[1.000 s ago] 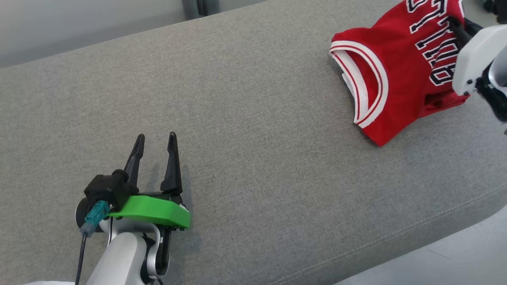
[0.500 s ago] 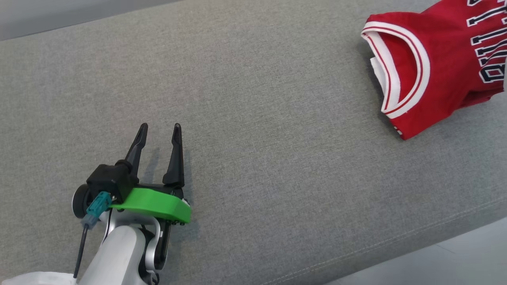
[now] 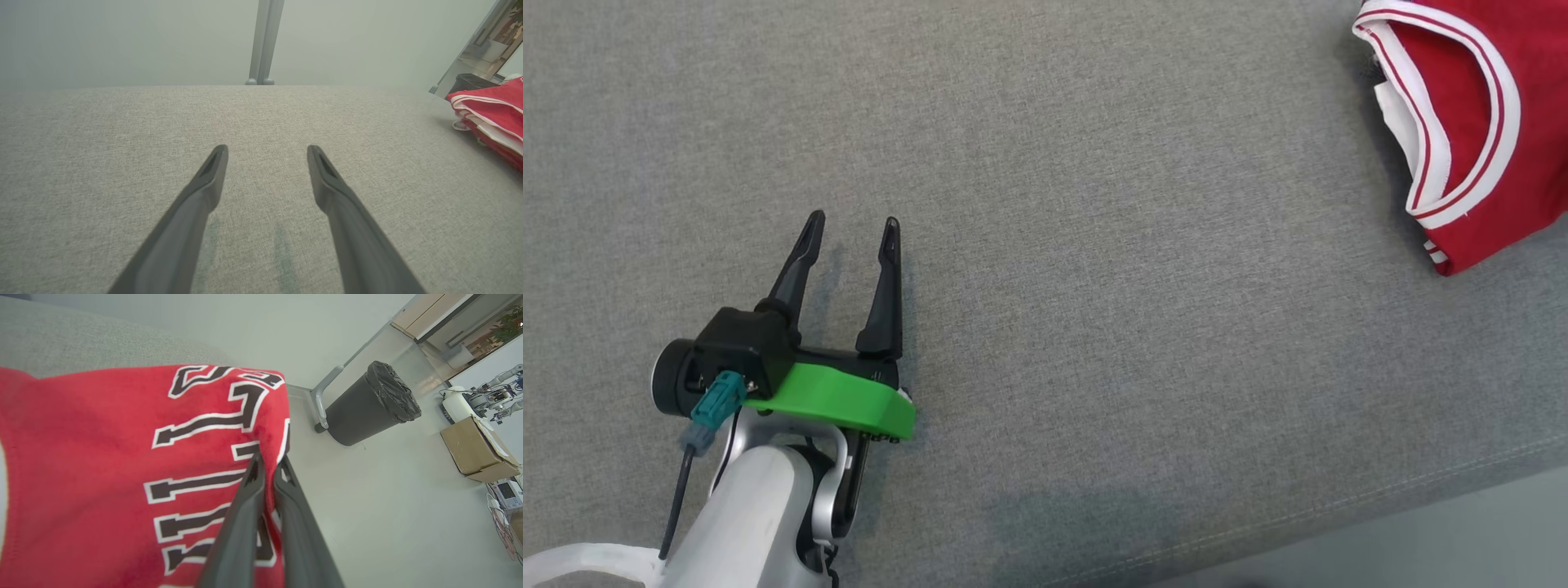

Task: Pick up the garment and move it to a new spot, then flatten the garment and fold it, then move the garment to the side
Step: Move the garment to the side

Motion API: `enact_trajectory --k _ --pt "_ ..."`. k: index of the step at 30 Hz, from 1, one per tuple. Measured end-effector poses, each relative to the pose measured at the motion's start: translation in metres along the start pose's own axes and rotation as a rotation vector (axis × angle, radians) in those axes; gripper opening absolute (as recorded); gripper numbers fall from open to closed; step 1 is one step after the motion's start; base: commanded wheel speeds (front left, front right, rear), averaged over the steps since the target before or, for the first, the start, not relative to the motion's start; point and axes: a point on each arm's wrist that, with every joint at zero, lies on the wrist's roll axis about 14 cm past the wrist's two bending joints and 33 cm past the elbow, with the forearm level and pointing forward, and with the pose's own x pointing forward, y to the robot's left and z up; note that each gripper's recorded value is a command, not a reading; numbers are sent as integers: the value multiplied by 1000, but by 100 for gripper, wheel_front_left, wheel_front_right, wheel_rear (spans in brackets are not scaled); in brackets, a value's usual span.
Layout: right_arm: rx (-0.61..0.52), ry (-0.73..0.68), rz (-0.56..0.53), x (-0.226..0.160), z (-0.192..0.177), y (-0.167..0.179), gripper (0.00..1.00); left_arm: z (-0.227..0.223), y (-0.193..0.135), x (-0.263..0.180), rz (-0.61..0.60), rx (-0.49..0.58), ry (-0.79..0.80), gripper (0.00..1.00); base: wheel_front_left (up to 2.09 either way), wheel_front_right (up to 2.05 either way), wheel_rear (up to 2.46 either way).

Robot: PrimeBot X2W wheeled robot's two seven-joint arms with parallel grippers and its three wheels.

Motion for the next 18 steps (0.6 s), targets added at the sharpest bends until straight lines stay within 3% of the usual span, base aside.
enact_trajectory --k 2,3,4,6,12,18 --pt "-7 19 8 6 -8 8 2 -3 2 1 3 0 7 100 0 0 0" --pt "-14 32 8 8 -13 9 15 -5 4 2 4 2 13 100 0 0 0" --pt "-18 43 5 9 -17 9 33 -7 5 2 7 2 17 100 0 0 0" --pt "-16 54 1 13 -22 10 100 -9 8 2 12 1 24 100 0 0 0" --pt "-42 37 -13 15 -23 7 100 -14 11 3 19 4 34 100 0 0 0" --pt "5 -23 5 12 -12 22 100 -12 5 6 6 4 31 100 0 0 0"
